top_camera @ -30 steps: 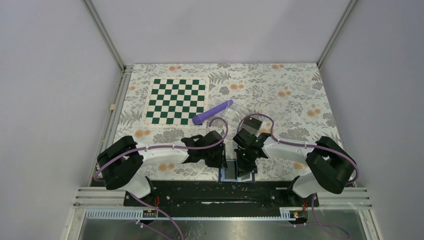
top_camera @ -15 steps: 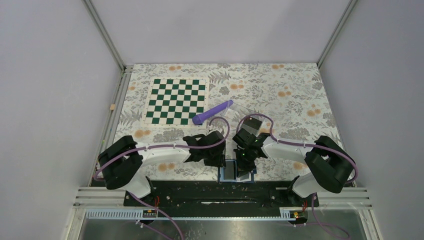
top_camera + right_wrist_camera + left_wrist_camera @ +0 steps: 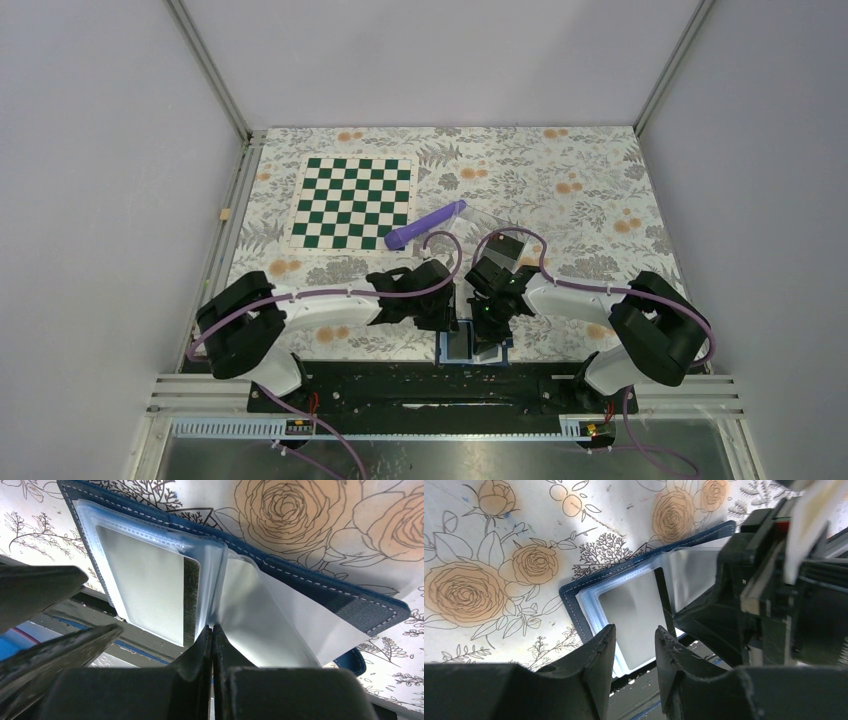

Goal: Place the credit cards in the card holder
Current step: Turn over the card slot in the card holder.

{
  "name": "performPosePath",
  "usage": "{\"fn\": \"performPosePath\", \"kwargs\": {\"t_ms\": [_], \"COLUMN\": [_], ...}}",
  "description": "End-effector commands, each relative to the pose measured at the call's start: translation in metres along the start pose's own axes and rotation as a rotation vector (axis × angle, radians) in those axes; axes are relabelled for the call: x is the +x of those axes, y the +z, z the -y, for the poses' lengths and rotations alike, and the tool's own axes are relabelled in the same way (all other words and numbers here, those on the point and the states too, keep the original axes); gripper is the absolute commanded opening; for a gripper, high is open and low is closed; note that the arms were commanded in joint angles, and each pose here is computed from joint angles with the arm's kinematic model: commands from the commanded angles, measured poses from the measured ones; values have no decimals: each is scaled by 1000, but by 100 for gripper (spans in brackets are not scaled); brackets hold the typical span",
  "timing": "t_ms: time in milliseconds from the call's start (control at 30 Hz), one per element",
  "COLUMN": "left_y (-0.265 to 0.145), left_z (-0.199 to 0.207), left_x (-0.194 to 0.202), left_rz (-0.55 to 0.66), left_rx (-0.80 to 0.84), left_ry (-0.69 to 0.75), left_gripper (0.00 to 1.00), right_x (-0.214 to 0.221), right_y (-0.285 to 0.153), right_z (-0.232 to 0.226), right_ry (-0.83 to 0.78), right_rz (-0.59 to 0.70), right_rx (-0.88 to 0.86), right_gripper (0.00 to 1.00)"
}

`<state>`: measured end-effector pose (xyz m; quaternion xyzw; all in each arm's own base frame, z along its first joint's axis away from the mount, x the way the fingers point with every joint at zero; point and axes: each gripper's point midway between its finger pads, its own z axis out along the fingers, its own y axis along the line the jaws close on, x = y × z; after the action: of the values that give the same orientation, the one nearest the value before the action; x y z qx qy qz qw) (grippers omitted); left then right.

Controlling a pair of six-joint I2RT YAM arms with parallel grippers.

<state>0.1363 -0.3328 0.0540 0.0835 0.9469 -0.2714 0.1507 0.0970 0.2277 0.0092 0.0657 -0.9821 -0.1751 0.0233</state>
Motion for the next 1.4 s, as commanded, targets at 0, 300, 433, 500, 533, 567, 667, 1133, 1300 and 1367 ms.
{"fn": "performPosePath", "kwargs": {"t_ms": [0, 300, 433, 500, 533, 567, 667, 1133, 1300, 1367], "left_y": [11, 22, 22, 21, 19, 18, 11, 5, 17, 20], "left_z": [6, -7, 1, 10, 14, 19, 29, 0, -7, -10], "left_x": [6, 14, 12, 11, 10, 8, 2, 5, 14, 15], "left_rz": [-28, -68, -65, -63, -59, -53, -29, -15, -58, -66], "left_rx": [35, -24, 14, 57, 76, 94, 140, 2, -13, -30], "left_ry": [0, 1, 6, 3, 3, 5, 7, -8, -7, -2], "left_gripper": [36, 37, 35, 33, 32, 31, 29, 38, 39, 40], "right_x": [-3, -3, -3, -3, -3, -3, -3, -2, -2, -2], "right_y": [3, 4, 4, 4, 4, 4, 4, 5, 5, 5], "right_z": [0, 0, 0, 0, 0, 0, 0, -1, -1, -1], "right_ry": [-16, -16, -15, -17, -17, -19, -18, -18, -18, -18], "right_rz": [7, 5, 2, 2, 2, 2, 2, -5, -5, -5], "right_rx": [11, 13, 13, 13, 12, 11, 11, 11, 7, 7], "right_gripper": [0, 0, 0, 0, 0, 0, 0, 0, 0, 0]}}
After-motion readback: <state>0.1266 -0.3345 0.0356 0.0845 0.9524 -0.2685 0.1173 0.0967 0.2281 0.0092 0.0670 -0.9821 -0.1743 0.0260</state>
